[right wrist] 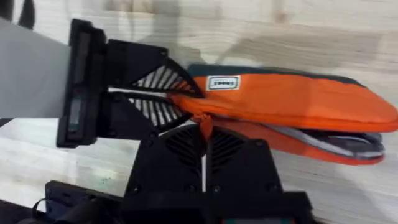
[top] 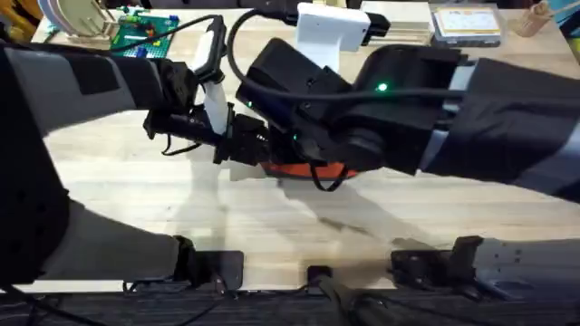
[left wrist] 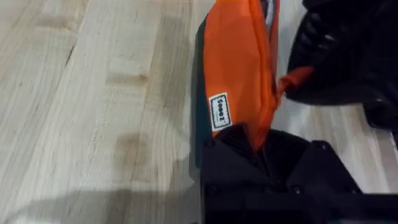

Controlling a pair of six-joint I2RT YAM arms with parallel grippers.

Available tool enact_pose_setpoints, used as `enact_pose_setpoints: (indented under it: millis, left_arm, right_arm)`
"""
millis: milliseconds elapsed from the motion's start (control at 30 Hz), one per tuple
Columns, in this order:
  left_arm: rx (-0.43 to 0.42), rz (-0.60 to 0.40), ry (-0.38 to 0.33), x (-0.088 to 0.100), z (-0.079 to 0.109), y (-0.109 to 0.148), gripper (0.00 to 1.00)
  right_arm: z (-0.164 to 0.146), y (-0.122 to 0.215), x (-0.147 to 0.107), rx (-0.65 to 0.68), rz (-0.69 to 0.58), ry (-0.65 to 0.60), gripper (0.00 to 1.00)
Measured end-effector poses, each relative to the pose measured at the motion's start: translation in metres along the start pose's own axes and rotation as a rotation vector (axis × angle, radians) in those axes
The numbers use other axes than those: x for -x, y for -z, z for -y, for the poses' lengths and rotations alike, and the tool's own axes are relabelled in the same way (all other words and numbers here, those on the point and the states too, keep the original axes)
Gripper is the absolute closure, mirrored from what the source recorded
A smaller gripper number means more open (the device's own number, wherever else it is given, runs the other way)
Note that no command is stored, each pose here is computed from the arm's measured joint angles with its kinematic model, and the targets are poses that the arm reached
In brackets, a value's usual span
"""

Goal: Unzip the bag, pick up the pens from the table one at a time and place them inside, then zip the bag closed.

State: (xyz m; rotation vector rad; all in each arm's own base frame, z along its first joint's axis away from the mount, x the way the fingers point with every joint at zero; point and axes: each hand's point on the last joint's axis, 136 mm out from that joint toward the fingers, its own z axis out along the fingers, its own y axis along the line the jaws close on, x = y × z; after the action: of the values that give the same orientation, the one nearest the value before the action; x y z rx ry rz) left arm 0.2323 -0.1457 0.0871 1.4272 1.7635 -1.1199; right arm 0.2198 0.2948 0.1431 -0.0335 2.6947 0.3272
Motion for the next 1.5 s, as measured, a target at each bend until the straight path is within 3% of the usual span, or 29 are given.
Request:
enact_pose_setpoints:
  millis: [233,967,1500]
  left_arm:
    - [0.001,0.010,-0.003,0.002,0.000,0.000,0.956]
    - [0.004,0.009,-0.010,0.002,-0.001,0.000,0.958]
    - [-0.003,0.013,-0.013,0.003,0.000,-0.002,0.958]
  right_arm:
    - [0.018,0.011,0.005,-0.032,-0.001,-0.020,0.970]
    - [0.120,0.023,0.016,-0.307,-0.094,-0.169,0.970]
    - [0.160,0.026,0.024,-0.373,-0.147,-0.274,0.970]
